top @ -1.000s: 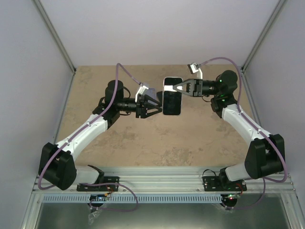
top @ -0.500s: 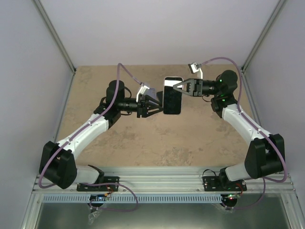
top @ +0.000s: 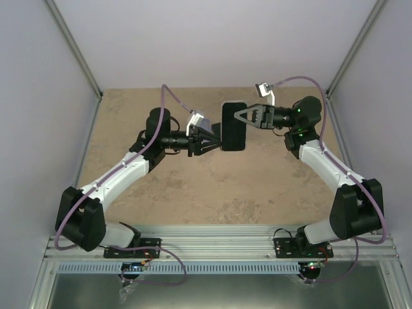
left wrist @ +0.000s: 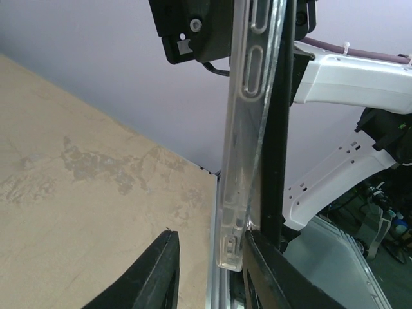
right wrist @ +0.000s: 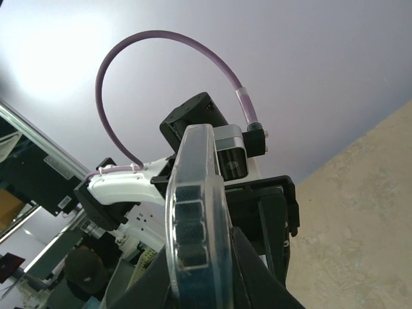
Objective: Take the phone out of the phone case
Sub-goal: Remove the phone case from the phone.
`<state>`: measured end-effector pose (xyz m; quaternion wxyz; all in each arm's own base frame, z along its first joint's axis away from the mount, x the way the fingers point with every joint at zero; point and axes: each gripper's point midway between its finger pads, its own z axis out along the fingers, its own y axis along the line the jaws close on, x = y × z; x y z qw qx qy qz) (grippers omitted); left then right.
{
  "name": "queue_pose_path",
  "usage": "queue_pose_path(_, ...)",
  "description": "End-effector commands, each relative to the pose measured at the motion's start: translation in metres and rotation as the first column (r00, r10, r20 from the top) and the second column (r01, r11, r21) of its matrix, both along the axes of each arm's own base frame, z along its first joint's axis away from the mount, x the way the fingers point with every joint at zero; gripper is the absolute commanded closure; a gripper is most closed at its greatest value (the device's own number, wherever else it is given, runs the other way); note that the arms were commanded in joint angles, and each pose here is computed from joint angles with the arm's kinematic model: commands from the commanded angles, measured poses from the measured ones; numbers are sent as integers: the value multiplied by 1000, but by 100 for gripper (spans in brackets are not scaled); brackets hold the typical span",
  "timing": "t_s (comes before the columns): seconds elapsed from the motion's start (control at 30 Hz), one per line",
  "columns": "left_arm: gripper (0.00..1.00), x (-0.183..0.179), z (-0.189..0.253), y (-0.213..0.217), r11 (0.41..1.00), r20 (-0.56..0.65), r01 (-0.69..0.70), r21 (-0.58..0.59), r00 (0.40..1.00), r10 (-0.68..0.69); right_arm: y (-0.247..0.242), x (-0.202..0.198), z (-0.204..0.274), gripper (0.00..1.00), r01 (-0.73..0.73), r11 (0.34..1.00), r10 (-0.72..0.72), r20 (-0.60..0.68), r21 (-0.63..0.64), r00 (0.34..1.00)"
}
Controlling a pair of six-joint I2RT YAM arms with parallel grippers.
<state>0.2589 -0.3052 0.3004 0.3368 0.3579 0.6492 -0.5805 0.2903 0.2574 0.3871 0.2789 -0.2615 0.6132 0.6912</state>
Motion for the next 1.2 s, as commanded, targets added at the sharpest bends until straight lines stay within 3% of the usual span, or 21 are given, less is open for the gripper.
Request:
queue_pose_path(0.0, 72, 51, -19, 14, 979, -71, -204, 31, 976, 205, 8, -33, 18, 99, -105, 994, 105, 22, 11, 994)
queue_pose_path(0.47, 75, 22, 40, 6, 986, -37, -43, -163, 999, 38, 29, -31, -22, 100, -124, 992, 122, -81, -20, 989)
queue_pose_path(0.93, 79, 11, 61, -4, 972, -33, 28, -235, 999, -36, 51, -26, -49, 99, -129, 989, 121, -107, -69, 987)
queue_pose_path(1.17, 92, 4, 71, 0, 958, -39, 50, -284, 997, -64, 57, -17, -68, 99, -115, 989, 101, -140, -98, 985)
